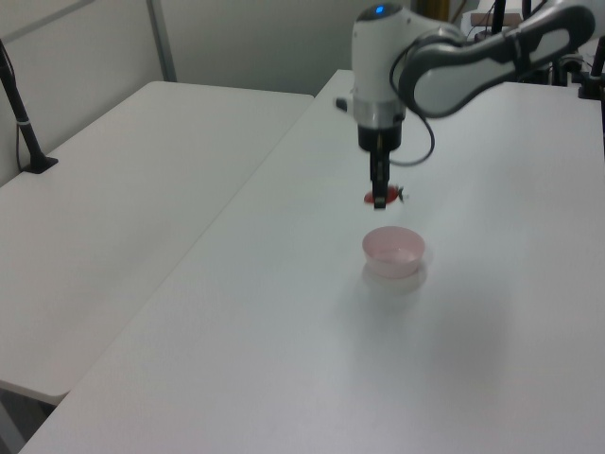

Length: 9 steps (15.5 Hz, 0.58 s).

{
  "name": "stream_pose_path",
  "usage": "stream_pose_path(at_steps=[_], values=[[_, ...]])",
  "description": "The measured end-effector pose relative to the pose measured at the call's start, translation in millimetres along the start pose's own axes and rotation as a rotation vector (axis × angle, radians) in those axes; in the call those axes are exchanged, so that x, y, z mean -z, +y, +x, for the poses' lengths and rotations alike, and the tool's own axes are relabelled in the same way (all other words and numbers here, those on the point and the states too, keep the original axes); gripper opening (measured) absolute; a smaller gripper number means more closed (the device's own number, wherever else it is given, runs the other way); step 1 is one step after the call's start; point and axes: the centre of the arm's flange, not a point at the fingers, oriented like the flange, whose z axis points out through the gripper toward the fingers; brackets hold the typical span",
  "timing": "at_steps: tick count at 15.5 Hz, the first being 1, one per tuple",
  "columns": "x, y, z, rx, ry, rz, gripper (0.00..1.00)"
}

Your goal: Pick up strawberry from bowl

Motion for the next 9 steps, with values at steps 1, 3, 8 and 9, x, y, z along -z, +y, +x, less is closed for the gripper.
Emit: stream_pose_path(at_steps=[1, 3, 8, 9], values=[[4.2, 22.9, -3.7, -0.012, 0.003, -0.005, 0.41], [0.0, 78.4, -13.8, -0.021, -0.008, -0.018, 0.41], [-61.3, 196.4, -50.8, -0.051, -0.081, -0.041, 0.42], [-78.0, 201.7, -52.1, -0.052, -0.090, -0.044, 0.42]])
